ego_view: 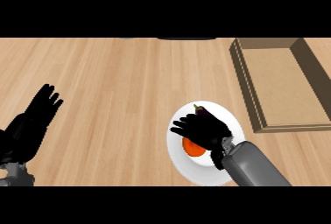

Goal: Pick the squash from the plate and place it in the cardboard box

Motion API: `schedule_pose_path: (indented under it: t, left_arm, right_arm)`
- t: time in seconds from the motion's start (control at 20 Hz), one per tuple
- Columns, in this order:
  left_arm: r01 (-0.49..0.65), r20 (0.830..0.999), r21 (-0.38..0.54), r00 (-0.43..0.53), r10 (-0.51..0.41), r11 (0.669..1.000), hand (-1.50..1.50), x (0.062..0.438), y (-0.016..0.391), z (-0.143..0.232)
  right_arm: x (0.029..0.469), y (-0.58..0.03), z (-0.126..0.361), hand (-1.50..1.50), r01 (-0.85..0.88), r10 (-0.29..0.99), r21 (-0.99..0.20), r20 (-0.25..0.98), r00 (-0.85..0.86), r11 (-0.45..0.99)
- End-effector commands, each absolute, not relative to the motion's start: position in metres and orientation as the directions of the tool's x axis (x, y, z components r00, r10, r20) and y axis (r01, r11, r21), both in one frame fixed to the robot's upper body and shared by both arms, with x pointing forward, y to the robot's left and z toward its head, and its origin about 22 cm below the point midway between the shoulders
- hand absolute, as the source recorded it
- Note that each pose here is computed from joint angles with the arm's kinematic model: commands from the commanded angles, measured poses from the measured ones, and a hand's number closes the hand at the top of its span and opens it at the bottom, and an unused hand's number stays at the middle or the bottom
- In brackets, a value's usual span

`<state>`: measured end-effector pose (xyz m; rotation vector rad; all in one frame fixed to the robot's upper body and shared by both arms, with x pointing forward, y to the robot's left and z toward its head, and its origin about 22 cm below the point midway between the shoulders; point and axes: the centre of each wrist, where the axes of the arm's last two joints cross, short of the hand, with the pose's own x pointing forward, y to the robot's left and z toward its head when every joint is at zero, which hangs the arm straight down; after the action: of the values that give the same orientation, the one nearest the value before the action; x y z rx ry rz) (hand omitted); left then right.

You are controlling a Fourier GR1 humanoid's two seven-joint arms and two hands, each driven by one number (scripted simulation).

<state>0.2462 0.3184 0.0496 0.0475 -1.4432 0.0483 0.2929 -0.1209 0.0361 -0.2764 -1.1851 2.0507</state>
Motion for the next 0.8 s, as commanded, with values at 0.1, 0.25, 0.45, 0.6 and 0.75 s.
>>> schedule_pose_path:
  t: [0.1, 0.25, 0.45, 0.6, 0.75]
  left_arm:
    - [-0.072, 0.99, 0.008, 0.138, 0.002, 0.997, 0.0, 0.24, 0.337, 0.055]
    - [-0.052, 0.992, -0.009, 0.123, 0.015, 0.999, 0.0, 0.246, 0.325, 0.058]
    - [-0.071, 0.991, 0.005, 0.135, 0.005, 0.997, 0.0, 0.238, 0.309, 0.05]
    - [-0.066, 0.992, 0.001, 0.122, 0.007, 0.998, 0.0, 0.242, 0.325, 0.056]
    - [-0.054, 0.993, -0.003, 0.121, 0.01, 0.999, 0.0, 0.241, 0.314, 0.054]
  right_arm:
    - [0.285, -0.126, 0.023, -1.5, -0.492, 0.692, -0.814, 0.164, -0.703, -0.307]
    - [0.3, -0.127, 0.03, -1.5, -0.495, 0.699, -0.818, 0.17, -0.695, -0.293]
    - [0.305, -0.124, 0.017, -1.5, -0.488, 0.694, -0.808, 0.142, -0.706, -0.331]
    - [0.289, -0.117, 0.006, 1.5, -0.467, 0.651, -0.846, 0.205, -0.731, -0.258]
    - [0.29, -0.099, 0.003, 1.5, -0.436, 0.629, -0.862, 0.192, -0.753, -0.26]
